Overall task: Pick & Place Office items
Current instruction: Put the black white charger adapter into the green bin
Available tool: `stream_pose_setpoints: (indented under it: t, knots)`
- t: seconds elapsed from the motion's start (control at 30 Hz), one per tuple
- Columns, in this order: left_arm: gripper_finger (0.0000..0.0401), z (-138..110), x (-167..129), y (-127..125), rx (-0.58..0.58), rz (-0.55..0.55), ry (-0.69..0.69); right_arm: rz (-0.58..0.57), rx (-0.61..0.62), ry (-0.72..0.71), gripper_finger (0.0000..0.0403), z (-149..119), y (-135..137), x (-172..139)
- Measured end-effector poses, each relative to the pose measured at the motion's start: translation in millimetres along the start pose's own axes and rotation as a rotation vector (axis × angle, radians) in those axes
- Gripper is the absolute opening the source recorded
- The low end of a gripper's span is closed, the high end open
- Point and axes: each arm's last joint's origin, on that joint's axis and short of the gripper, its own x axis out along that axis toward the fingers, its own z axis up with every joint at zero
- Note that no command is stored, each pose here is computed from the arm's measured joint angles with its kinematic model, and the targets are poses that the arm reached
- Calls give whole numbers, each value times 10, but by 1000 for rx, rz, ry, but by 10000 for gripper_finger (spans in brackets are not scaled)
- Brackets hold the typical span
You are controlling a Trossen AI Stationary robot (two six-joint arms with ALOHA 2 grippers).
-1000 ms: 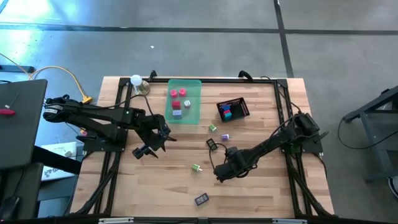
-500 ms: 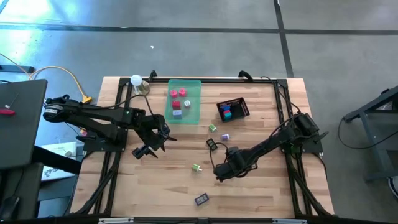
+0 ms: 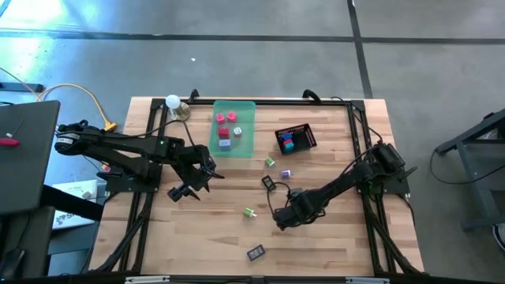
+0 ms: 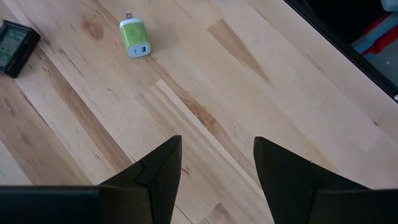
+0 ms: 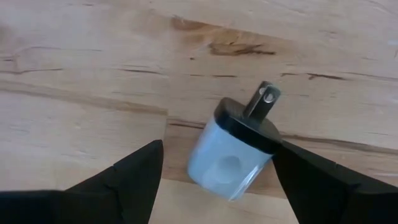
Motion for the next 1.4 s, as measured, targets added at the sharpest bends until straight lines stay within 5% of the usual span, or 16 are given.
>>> stream_pose_setpoints:
  t: [0.27, 0.7, 1.4]
  knots:
    - [193, 0, 1, 0, 16, 0, 0, -5, 7, 8, 253, -1, -4, 2]
    - [193, 0, 1, 0, 20, 0, 0, -31, -68, -3, 122, 1, -31, 1]
    - [193, 25, 0, -6, 1, -42, -44, -2, -189, -87, 121, -116, -62, 3]
